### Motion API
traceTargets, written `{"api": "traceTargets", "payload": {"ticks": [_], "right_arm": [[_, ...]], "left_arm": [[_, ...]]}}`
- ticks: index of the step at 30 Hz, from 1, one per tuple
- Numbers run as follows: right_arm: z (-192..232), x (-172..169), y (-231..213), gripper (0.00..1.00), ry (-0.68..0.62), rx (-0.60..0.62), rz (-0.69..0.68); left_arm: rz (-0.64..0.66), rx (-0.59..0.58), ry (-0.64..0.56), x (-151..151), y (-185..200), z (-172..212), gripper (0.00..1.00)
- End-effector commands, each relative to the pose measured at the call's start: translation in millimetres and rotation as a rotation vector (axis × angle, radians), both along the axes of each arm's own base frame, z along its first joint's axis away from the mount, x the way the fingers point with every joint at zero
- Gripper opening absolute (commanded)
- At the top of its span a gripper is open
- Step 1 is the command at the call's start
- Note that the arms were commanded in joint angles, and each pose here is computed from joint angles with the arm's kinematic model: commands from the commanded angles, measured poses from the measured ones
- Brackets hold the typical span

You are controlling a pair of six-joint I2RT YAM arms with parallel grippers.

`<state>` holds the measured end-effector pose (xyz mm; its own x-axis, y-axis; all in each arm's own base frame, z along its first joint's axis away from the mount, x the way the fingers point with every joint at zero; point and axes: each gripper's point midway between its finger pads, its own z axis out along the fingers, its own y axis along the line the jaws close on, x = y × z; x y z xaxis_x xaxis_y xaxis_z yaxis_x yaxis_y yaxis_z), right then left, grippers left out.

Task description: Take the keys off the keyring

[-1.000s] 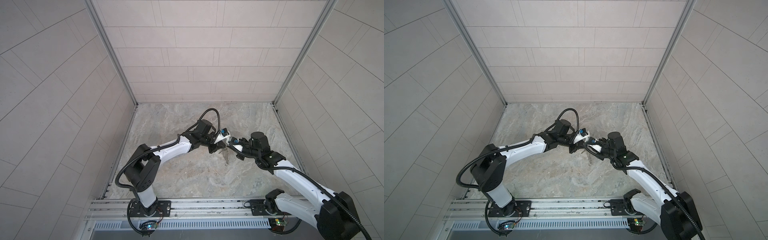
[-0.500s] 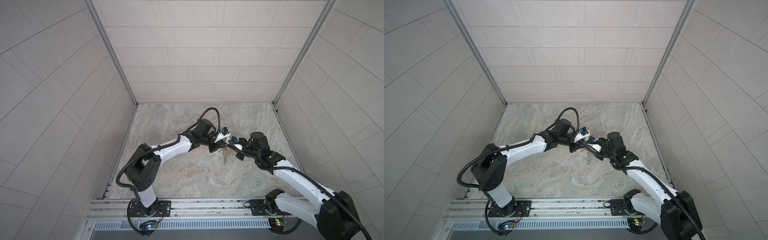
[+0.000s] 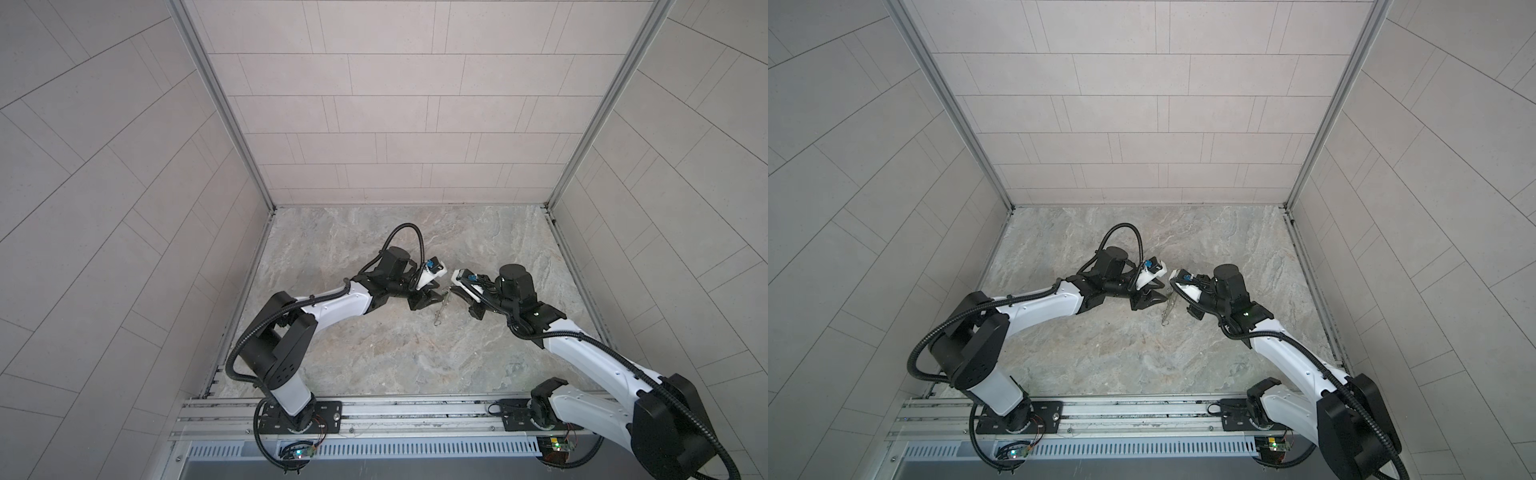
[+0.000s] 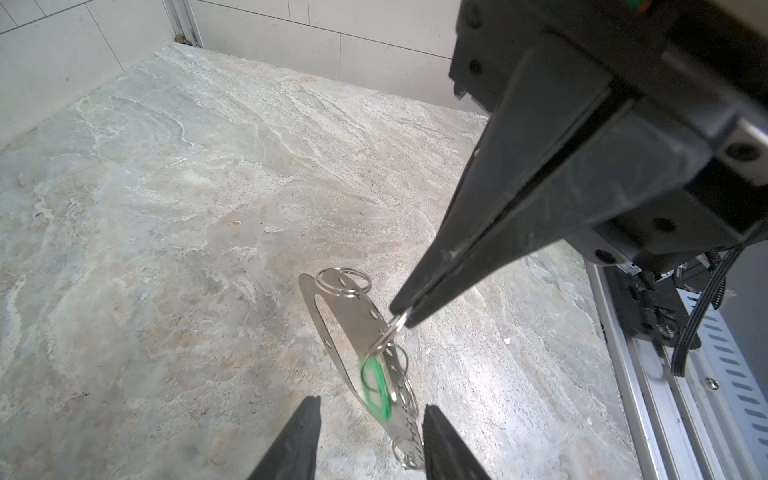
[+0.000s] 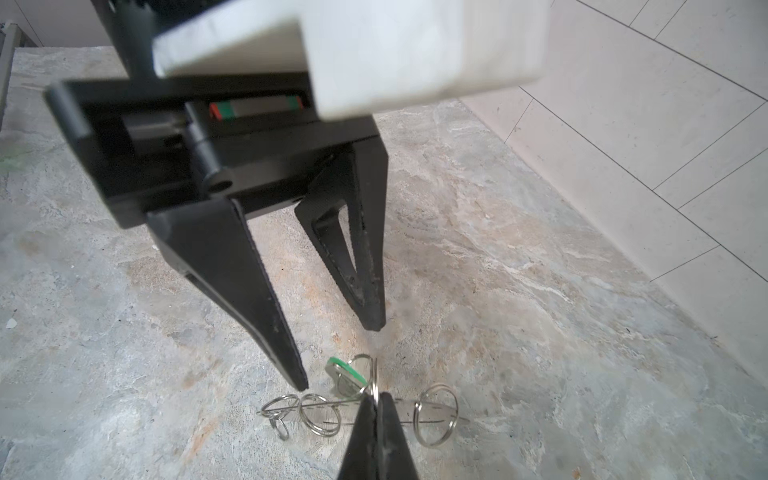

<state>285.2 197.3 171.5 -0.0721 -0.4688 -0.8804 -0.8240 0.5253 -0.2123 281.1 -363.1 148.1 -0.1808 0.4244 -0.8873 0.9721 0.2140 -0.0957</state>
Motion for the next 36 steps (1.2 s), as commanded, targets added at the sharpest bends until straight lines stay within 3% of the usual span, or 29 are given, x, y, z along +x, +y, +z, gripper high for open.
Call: {"api": "traceTargets", "payload": {"ticks": [1,7,13,16,26,29,32,34,36], "right_arm": [[19.6,4.4,7.1,0.0,-0.035,0.059,0.001],[26.1,5.0,8.2,0.0,-0.04,0.085,-0.009],[30.3,1.1,11.0,0.0,-0.039,0.086,0.02],[29.1,-0.4,11.4,0.0,-0.031,0.075,0.033],[27.1,-4.7,13.2,0.0,-0.006,0.085,0.062],[40.9,-2.9,15.3,0.0,-0.023,0.103,0.082],[38.7,-4.7,14.9,0.0,-0.014,0.092,0.096],[35.9,-5.4,13.8,0.0,-0.007,0.072,0.102],[35.2,-5.4,13.1,0.0,-0.005,0.066,0.104]], "left_arm": [[-0.016,-0.089,-0.025,-3.1,-7.2,20.4,0.48],[-0.016,-0.088,-0.034,-8.5,-7.8,14.9,0.46],[0.019,-0.008,-0.107,-0.7,-4.4,3.2,0.37],[0.011,-0.007,-0.135,-0.1,-4.9,6.0,0.28],[0.023,0.029,-0.212,3.5,-2.6,9.8,0.21],[0.022,0.041,-0.224,2.9,-0.3,10.1,0.11],[0.028,0.057,-0.242,4.4,2.3,12.9,0.14],[0.032,0.073,-0.248,4.4,5.0,15.0,0.36],[0.03,0.086,-0.261,3.5,7.9,17.7,0.4]]}}
